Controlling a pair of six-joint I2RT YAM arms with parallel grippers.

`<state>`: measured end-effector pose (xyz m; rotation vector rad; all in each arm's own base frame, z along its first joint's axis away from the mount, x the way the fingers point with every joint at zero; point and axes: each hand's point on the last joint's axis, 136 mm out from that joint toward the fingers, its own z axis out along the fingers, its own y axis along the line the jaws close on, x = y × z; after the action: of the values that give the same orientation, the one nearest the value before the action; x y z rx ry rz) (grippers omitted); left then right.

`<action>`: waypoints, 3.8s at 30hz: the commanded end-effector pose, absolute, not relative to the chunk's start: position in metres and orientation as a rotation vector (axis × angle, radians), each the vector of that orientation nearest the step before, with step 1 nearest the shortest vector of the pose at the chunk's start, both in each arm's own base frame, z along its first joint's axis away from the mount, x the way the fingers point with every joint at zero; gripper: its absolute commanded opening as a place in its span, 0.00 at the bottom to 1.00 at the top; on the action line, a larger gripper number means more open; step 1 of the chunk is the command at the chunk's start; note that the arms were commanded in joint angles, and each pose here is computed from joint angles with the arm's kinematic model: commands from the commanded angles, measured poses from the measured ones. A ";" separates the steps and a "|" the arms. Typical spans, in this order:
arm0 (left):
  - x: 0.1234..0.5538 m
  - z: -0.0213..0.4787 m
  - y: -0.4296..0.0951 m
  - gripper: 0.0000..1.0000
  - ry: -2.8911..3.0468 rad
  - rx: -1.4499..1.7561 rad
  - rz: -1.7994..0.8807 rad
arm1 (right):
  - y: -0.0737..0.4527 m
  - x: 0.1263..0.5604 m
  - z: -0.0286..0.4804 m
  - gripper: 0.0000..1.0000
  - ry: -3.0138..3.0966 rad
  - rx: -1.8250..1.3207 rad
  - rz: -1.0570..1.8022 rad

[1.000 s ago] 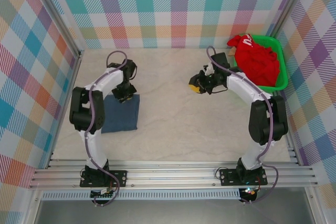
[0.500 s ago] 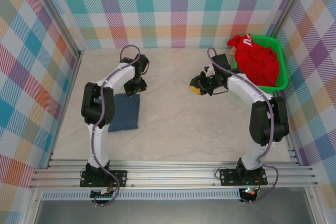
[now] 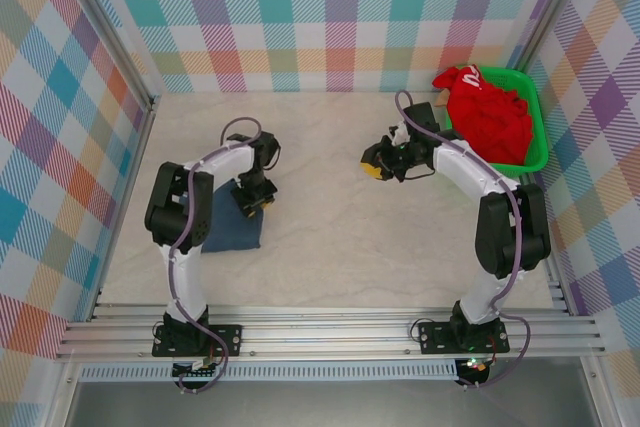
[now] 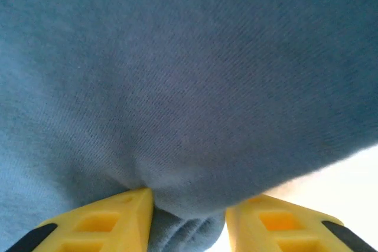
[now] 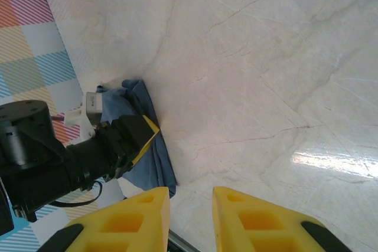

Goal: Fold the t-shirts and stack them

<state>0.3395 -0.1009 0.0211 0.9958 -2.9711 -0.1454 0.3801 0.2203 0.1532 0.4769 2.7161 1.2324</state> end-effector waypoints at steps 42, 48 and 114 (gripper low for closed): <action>0.343 0.046 0.058 0.43 -2.908 1.450 -0.050 | 0.216 0.363 0.148 0.24 2.702 0.528 1.278; 0.314 0.015 0.100 0.39 -2.653 1.747 -0.111 | 0.216 0.362 0.151 0.24 2.706 0.518 1.267; 0.388 0.094 0.018 1.00 -4.276 0.602 -0.284 | 0.001 0.389 0.096 1.00 1.869 0.087 0.027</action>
<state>0.3736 0.0249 0.0580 0.5915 -4.1186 -0.3344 0.3784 -0.0018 0.0617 0.1198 2.0680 -0.0039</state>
